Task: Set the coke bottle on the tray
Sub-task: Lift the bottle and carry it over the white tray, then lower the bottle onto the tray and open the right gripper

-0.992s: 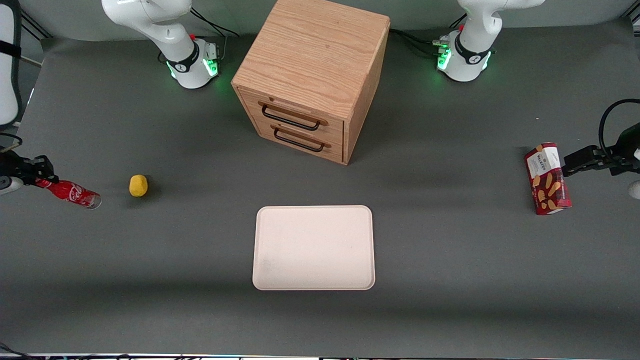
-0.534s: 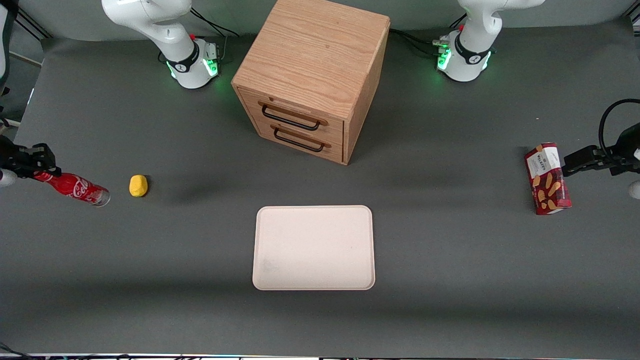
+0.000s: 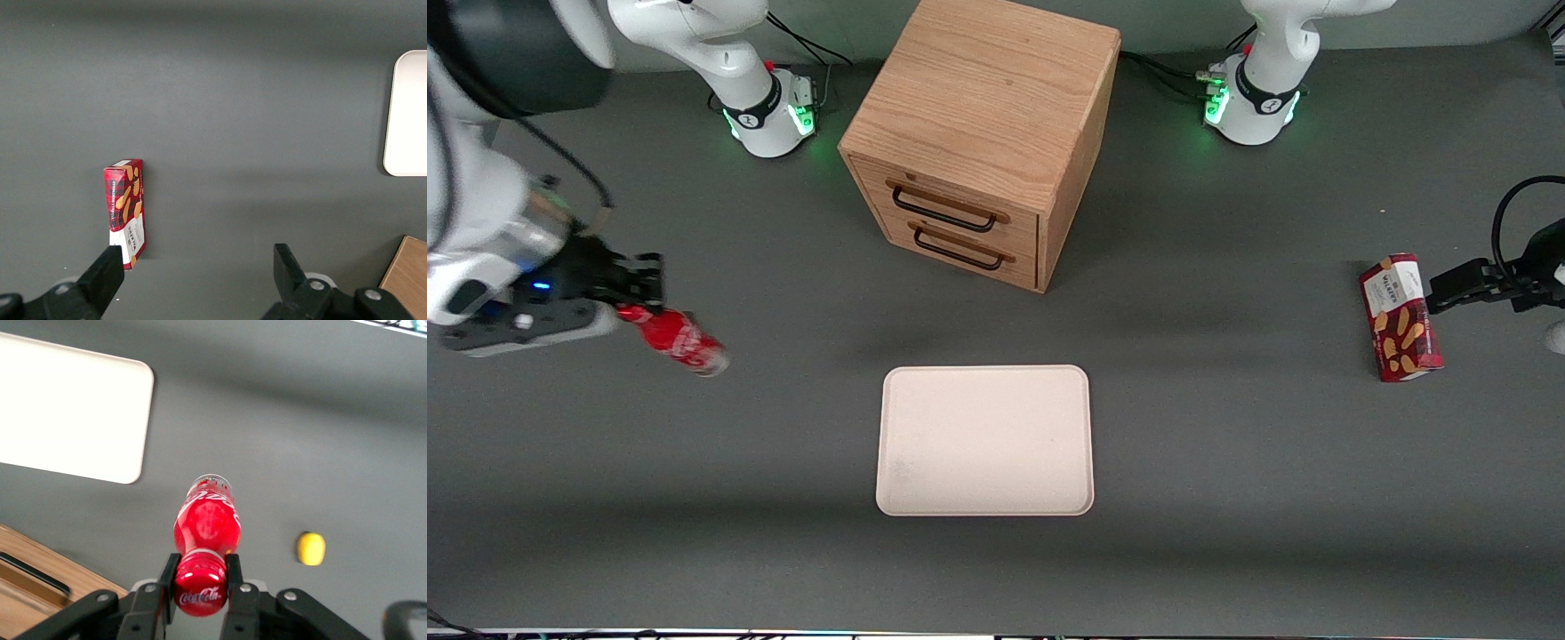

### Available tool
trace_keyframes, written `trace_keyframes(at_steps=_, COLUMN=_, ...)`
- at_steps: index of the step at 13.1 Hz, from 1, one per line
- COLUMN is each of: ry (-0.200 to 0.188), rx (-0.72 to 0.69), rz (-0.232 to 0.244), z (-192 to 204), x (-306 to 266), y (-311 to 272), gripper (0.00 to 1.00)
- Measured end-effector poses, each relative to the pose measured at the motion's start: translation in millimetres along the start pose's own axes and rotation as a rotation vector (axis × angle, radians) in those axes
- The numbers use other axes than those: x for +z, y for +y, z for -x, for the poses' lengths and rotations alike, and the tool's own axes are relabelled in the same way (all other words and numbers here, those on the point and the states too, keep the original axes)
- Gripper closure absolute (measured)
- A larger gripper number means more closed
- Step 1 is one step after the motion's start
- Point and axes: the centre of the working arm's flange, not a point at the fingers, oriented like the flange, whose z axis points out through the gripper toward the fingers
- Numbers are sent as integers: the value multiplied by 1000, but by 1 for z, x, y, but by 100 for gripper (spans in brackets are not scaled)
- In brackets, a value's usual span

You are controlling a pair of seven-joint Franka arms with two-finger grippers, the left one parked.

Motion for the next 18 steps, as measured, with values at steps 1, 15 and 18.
trace_keyframes(at_steps=1, ry=-4, rx=27, rz=-15, z=-10, x=11, y=-23, gripper=68)
trace_keyframes(at_steps=15, ry=23, rx=108, rz=-83, z=-97, x=252, y=-170, gripper=68)
trace_keyframes(at_steps=18, ry=31, rx=105, rz=-78, z=-98, x=250, y=-170, gripper=68)
